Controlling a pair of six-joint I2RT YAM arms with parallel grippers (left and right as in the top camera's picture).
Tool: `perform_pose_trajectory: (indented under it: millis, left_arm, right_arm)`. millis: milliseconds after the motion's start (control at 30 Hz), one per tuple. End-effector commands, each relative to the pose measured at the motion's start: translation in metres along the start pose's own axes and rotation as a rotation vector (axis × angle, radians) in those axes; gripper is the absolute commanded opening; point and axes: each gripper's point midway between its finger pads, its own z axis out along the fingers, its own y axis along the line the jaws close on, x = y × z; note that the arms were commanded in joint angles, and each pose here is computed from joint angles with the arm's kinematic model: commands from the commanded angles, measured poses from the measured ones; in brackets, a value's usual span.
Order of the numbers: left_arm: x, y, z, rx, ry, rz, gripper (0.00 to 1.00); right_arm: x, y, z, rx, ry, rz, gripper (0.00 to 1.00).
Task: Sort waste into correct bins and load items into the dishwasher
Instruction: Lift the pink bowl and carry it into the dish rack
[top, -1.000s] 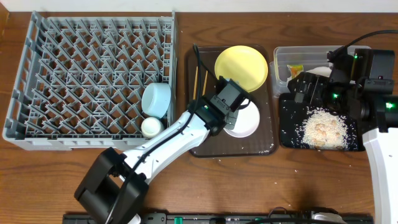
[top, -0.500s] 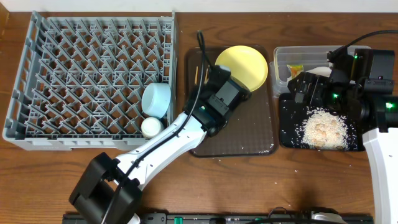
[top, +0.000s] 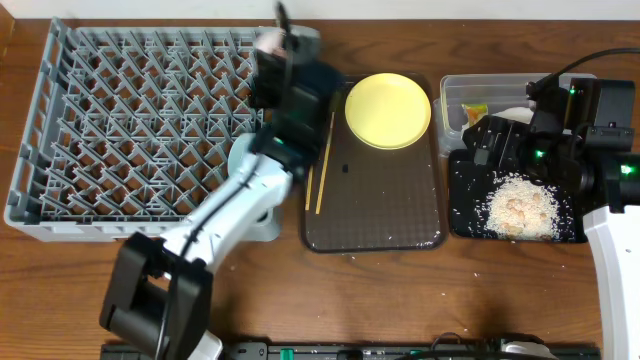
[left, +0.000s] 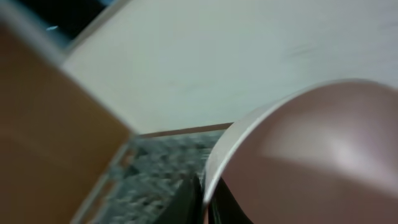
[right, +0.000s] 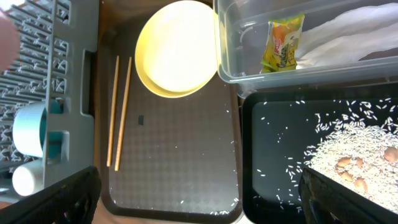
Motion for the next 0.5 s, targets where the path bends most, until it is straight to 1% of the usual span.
perform_pose_trajectory:
  millis: [0, 267, 367, 467]
  left_arm:
    - [0.016, 0.010, 0.028, -0.072, 0.044, 0.110, 0.07]
    - [0.059, 0.025, 0.084, -0.201, 0.115, 0.153, 0.07]
    - [0.070, 0.028, 0.092, -0.242, 0.137, 0.180, 0.08]
    - [0.076, 0.025, 0.094, -0.248, 0.152, 0.218, 0.08]
  right_arm:
    - [-0.006, 0.001, -0.006, 0.001, -0.024, 0.004, 0.99]
    - [-0.006, 0.001, -0.006, 0.001, -0.024, 0.004, 0.99]
    - [-0.006, 0.001, -0.006, 0.001, -0.024, 0.004, 0.99]
    - [-0.006, 0.001, -0.006, 0.000, -0.024, 0.004, 0.99]
